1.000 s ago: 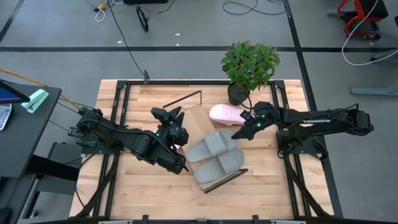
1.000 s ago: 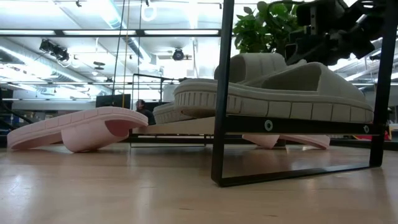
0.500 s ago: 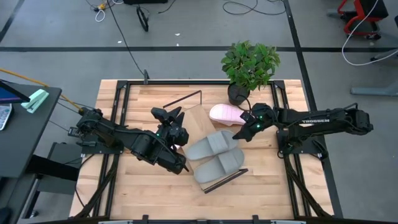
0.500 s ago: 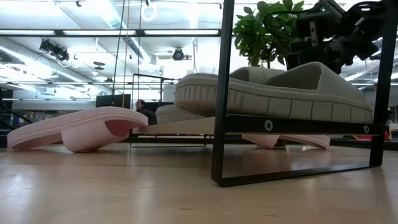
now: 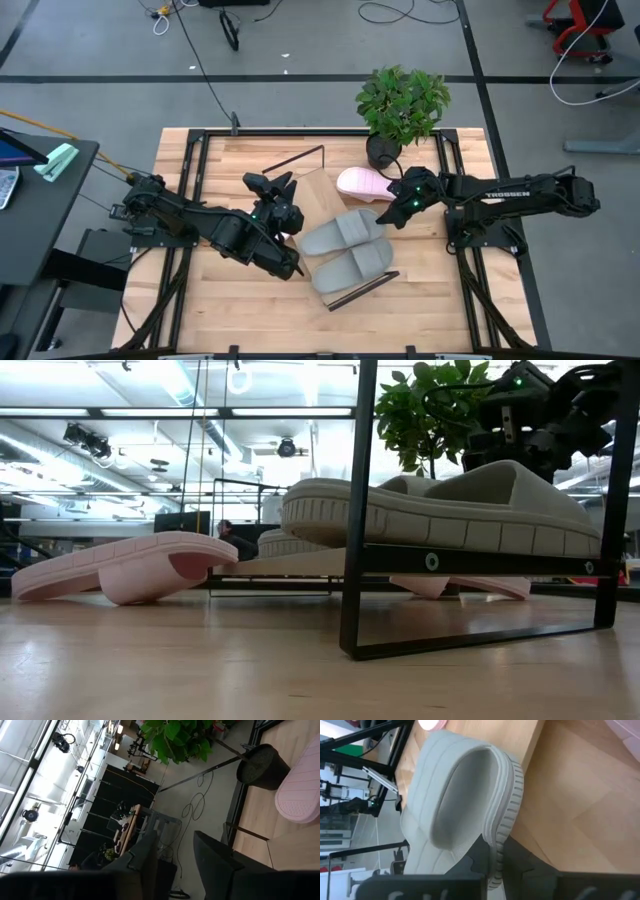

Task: Pick and place slides into the shelf
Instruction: Put the gray slide on the shelf

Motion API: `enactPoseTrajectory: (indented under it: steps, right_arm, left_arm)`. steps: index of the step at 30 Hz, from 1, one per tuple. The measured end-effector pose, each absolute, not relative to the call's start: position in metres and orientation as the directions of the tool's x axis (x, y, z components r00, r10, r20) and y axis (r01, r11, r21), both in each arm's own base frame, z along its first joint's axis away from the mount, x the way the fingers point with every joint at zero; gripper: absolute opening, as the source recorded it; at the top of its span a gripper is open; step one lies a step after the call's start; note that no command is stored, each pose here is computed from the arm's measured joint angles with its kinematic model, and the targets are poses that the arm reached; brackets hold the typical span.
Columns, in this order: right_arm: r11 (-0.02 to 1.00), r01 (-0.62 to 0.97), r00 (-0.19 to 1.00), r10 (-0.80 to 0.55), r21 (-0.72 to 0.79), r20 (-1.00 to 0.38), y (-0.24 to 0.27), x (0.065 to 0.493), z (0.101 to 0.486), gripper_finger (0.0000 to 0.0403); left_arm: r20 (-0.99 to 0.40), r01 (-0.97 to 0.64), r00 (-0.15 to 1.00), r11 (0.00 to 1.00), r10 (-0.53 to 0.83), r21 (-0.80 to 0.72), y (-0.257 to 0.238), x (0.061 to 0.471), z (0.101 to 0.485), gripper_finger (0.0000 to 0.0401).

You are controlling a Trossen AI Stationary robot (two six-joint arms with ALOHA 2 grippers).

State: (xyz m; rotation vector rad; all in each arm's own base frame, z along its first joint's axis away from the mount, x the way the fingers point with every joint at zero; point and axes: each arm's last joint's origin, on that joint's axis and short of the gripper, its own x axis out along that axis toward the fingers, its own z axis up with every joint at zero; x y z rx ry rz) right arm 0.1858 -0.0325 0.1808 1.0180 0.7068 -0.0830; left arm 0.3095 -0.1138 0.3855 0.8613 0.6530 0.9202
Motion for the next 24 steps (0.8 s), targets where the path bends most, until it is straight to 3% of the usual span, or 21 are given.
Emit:
enactPoseTrajectory:
  steps: [24]
  right_arm:
    - [0.678,0.279,0.775,0.259,0.68,-0.576,-0.032,0.186,0.181,0.0044]
  left_arm:
    - [-0.119,-0.447,0.434,0.328,0.893,0.832,-0.103,0.316,0.387,0.0128]
